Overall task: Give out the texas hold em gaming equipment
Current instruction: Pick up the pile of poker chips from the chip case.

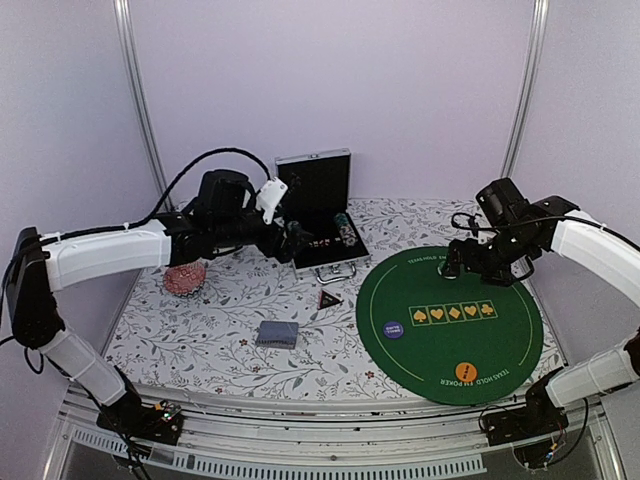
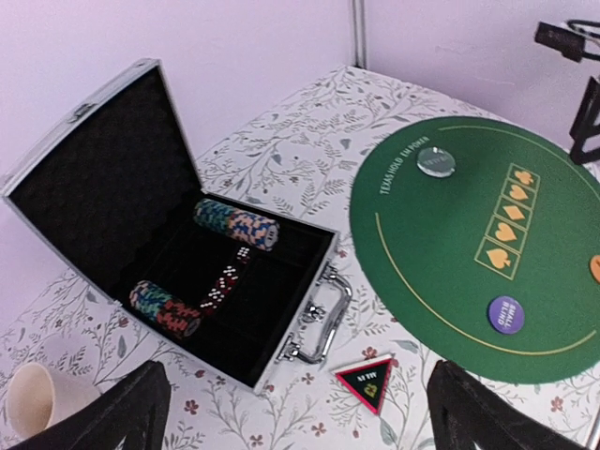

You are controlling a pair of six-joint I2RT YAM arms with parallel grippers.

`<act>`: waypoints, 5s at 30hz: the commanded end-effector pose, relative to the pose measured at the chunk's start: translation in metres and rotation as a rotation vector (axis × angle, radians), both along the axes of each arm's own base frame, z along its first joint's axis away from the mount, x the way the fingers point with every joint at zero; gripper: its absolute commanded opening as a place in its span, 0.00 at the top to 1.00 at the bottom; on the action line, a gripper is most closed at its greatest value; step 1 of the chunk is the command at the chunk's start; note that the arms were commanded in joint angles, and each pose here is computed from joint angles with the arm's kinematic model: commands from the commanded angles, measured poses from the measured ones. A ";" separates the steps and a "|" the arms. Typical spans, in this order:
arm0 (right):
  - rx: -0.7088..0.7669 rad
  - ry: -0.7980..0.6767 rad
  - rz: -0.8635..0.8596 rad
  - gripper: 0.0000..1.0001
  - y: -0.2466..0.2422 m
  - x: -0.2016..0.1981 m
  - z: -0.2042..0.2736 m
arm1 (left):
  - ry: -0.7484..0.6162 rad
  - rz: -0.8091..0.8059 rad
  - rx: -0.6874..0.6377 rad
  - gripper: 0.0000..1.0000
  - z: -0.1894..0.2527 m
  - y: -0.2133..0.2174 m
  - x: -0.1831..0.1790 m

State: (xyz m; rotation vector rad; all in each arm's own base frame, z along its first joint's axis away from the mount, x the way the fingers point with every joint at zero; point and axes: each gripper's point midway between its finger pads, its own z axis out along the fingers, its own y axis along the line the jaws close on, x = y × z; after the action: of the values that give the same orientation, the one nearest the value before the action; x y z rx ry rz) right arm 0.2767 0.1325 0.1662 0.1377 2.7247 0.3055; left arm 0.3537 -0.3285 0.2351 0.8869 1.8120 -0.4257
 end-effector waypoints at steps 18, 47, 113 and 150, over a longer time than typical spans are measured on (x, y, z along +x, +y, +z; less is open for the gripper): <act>0.080 -0.155 0.239 0.01 0.027 0.018 -0.003 | 0.370 0.000 0.338 0.24 -0.110 0.024 0.133; 0.104 -0.121 0.236 0.01 0.032 0.018 -0.006 | 0.240 0.039 0.471 0.46 -0.189 0.015 0.191; 0.149 -0.083 0.249 0.01 0.037 0.006 -0.014 | 0.266 -0.026 0.480 0.54 -0.207 0.030 0.169; 0.142 -0.097 0.228 0.01 0.030 -0.001 -0.013 | 0.325 -0.125 0.444 0.70 -0.218 0.019 0.157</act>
State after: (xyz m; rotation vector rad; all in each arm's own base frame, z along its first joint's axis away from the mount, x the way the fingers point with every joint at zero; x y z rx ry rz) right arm 0.2764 0.1660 0.1468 -0.1646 2.6473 0.5616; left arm 0.5248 -0.3060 0.0366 1.2526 2.1645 -0.2024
